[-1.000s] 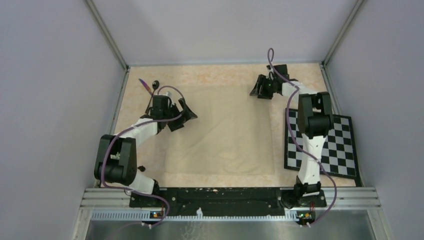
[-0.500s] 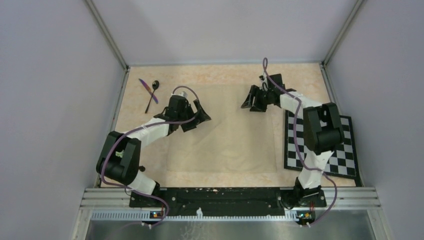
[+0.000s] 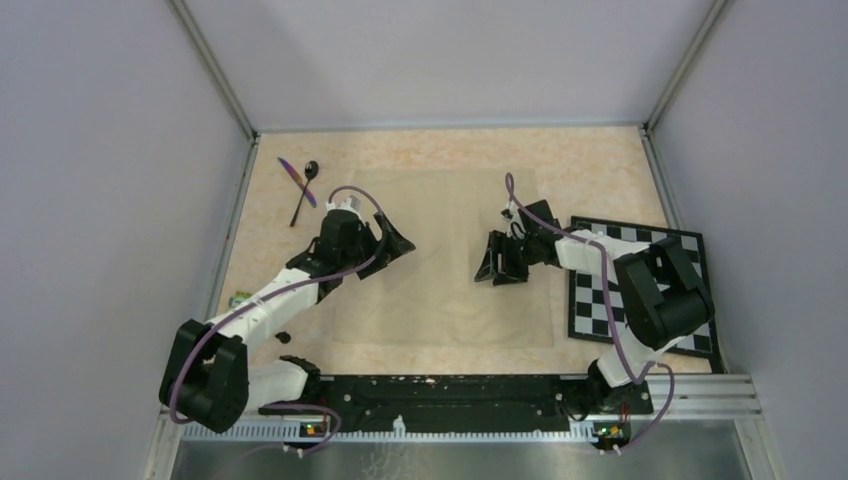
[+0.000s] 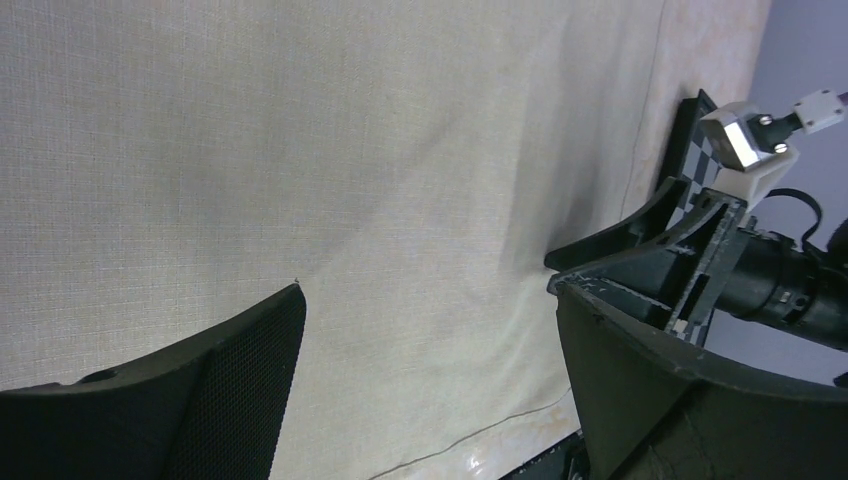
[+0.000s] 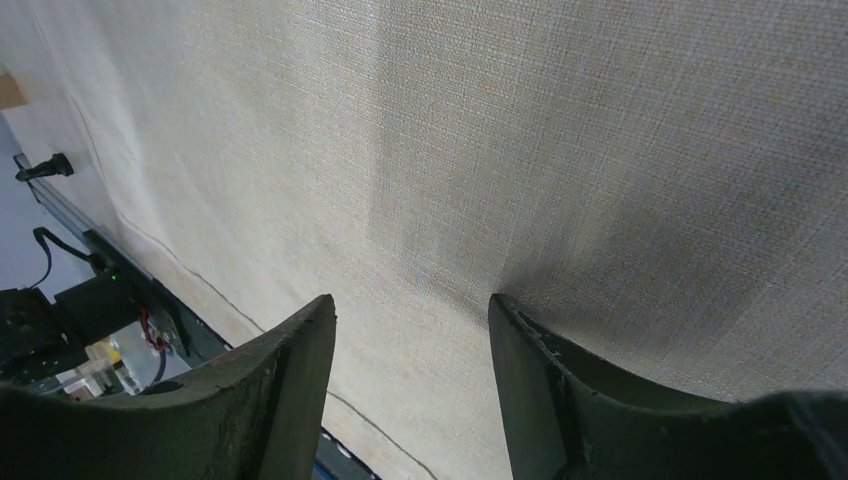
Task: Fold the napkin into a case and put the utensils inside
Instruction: Flatten out the crumpled napkin at the center of the board.
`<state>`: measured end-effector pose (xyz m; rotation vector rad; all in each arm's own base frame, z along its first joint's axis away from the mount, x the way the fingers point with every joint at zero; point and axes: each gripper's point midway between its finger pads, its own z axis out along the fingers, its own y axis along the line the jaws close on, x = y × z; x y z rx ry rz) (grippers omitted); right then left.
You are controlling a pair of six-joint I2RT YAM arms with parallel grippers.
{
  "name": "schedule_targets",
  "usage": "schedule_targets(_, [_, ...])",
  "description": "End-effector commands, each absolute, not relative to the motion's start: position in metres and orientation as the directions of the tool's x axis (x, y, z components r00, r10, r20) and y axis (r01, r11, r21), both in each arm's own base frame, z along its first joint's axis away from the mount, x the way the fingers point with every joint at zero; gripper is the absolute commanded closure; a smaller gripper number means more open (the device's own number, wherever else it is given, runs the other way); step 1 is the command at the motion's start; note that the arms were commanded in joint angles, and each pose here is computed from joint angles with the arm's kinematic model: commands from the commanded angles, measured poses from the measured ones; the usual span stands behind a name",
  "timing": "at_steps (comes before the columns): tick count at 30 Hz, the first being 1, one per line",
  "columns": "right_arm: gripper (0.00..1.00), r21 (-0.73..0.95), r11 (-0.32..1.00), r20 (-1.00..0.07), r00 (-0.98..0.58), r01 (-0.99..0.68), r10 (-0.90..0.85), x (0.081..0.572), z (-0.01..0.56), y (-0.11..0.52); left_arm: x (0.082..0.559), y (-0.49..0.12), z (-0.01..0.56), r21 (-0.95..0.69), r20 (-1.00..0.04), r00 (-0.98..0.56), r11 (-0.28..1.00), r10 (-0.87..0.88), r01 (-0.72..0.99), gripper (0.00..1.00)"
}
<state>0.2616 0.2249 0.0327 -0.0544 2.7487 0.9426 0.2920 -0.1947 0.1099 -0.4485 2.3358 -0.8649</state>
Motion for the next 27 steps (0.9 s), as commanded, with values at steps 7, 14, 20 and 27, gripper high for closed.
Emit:
schedule_targets(7, [0.42,0.511,0.859,-0.226,-0.969,-0.028,0.102,0.236,-0.002,0.193,0.287,-0.184,0.144,-0.653,-0.516,-0.716,0.757,-0.469,-0.025,0.01])
schedule_targets(14, [0.41,0.377,0.922,-0.336,-0.941,-0.089,0.047,0.249,0.013,0.170,0.301,-0.181,0.128,-0.521,-0.568,-0.758,0.853,-0.321,0.028,0.01])
schedule_targets(20, [0.41,0.355,0.921,-0.410,-0.912,-0.161,-0.001,0.258,0.034,0.172,0.305,-0.192,0.130,-0.518,-0.611,-0.751,0.843,-0.249,0.142,0.01])
schedule_targets(27, [0.37,0.366,0.918,-0.431,-0.902,-0.151,0.023,0.255,0.066,0.181,0.288,-0.208,0.122,-0.551,-0.587,-0.796,0.794,-0.147,0.259,0.01])
